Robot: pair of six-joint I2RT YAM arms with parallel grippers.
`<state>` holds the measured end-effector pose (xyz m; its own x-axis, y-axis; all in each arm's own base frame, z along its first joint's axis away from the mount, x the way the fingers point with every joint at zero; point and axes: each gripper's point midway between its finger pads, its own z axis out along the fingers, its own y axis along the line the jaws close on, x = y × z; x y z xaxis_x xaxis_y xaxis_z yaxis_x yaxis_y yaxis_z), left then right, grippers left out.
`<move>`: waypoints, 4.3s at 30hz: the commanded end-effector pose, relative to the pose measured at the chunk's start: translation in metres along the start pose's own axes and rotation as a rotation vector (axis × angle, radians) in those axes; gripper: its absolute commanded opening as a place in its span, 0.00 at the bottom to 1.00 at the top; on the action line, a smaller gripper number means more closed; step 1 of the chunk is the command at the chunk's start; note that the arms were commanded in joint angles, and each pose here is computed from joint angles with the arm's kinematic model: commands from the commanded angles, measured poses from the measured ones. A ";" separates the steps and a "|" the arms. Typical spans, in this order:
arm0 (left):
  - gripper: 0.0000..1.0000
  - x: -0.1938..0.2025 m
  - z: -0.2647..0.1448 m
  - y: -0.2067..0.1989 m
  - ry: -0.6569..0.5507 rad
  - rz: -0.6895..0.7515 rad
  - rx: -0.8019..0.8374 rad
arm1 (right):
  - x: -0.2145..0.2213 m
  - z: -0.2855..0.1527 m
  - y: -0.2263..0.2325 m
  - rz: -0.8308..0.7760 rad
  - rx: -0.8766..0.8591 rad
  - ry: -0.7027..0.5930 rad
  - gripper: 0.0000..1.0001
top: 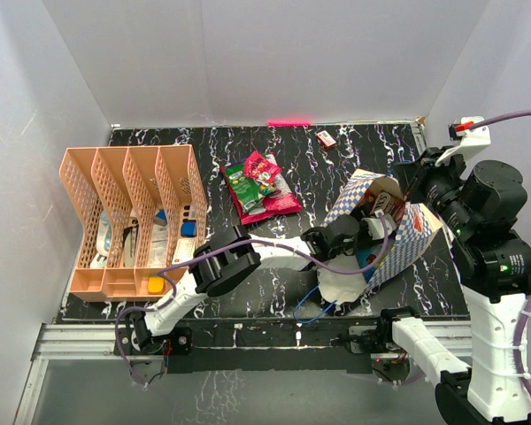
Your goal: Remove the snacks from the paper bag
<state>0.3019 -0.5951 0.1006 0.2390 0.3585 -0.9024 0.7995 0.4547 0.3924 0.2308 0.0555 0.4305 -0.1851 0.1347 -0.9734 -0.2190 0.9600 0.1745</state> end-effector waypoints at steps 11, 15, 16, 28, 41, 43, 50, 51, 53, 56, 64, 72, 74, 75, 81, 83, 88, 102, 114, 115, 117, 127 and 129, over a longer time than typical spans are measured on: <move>0.00 -0.098 -0.061 0.039 -0.136 -0.063 0.009 | -0.055 -0.019 -0.004 -0.059 0.045 -0.229 0.08; 0.00 -0.111 -0.091 0.039 -0.132 -0.126 0.061 | -0.054 -0.017 -0.006 -0.056 0.055 -0.238 0.08; 0.00 -0.112 -0.098 0.038 -0.127 -0.141 0.074 | -0.054 -0.017 -0.006 -0.057 0.058 -0.239 0.08; 0.00 -0.154 -0.189 0.029 -0.123 -0.259 0.270 | -0.048 -0.014 -0.014 -0.046 0.099 -0.218 0.08; 0.00 -0.191 -0.327 0.069 -0.160 -0.320 0.281 | -0.043 -0.015 -0.014 -0.047 0.094 -0.215 0.08; 0.00 -0.197 -0.348 0.083 -0.183 -0.318 0.240 | -0.040 -0.014 -0.014 -0.046 0.090 -0.211 0.08; 0.00 -0.186 -0.394 0.129 -0.104 -0.261 0.057 | -0.035 -0.012 -0.015 -0.039 0.094 -0.205 0.08; 0.00 -0.180 -0.397 0.137 -0.076 -0.253 0.014 | -0.036 -0.013 -0.016 -0.040 0.096 -0.207 0.08; 0.00 -0.165 -0.401 0.149 -0.020 -0.241 -0.065 | -0.037 -0.015 -0.017 -0.044 0.104 -0.214 0.08; 0.00 -0.143 -0.403 0.157 0.044 -0.256 -0.150 | -0.040 -0.018 -0.017 -0.046 0.111 -0.227 0.08; 0.00 -0.066 -0.377 0.125 0.175 -0.320 -0.170 | -0.052 -0.025 -0.016 -0.046 0.114 -0.257 0.08; 0.00 0.005 -0.347 0.122 0.288 -0.290 -0.346 | -0.052 -0.030 -0.017 -0.058 0.126 -0.247 0.07; 0.00 0.021 -0.340 0.122 0.319 -0.239 -0.375 | -0.054 -0.030 -0.016 -0.058 0.120 -0.249 0.08; 0.00 0.027 -0.337 0.124 0.329 -0.224 -0.403 | -0.054 -0.030 -0.015 -0.058 0.116 -0.248 0.08; 0.00 0.055 -0.338 0.136 0.381 -0.166 -0.550 | -0.056 -0.031 -0.015 -0.060 0.117 -0.239 0.08; 0.13 0.066 -0.342 0.127 0.421 -0.225 -0.534 | -0.058 -0.032 -0.015 -0.064 0.121 -0.242 0.08; 0.60 0.085 -0.356 0.088 0.477 -0.430 -0.393 | -0.054 -0.025 -0.014 -0.056 0.107 -0.237 0.08; 0.84 -0.047 -0.353 0.092 0.156 -0.636 -0.158 | -0.038 -0.040 0.002 -0.220 -0.001 -0.222 0.08; 0.87 -0.105 -0.335 0.065 -0.030 -0.677 0.088 | -0.012 -0.081 0.017 -0.246 -0.082 -0.361 0.08; 0.88 -0.109 -0.335 0.061 -0.040 -0.682 0.116 | -0.009 -0.076 0.020 -0.235 -0.104 -0.351 0.08; 0.88 -0.119 -0.336 0.051 -0.063 -0.690 0.189 | -0.007 -0.067 0.025 -0.213 -0.139 -0.322 0.08; 0.83 -0.182 -0.313 0.020 -0.147 -0.691 0.450 | -0.029 -0.019 0.037 -0.015 -0.203 -0.258 0.08; 0.82 -0.190 -0.304 0.016 -0.145 -0.702 0.478 | -0.038 -0.012 0.034 0.042 -0.181 -0.250 0.08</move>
<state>0.1147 -0.3876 0.2948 -0.3605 0.0507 -0.9314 0.9053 0.2594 -0.3364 0.2143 0.0742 0.4211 -0.0548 0.1272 -0.9904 -0.3586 0.9232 0.1385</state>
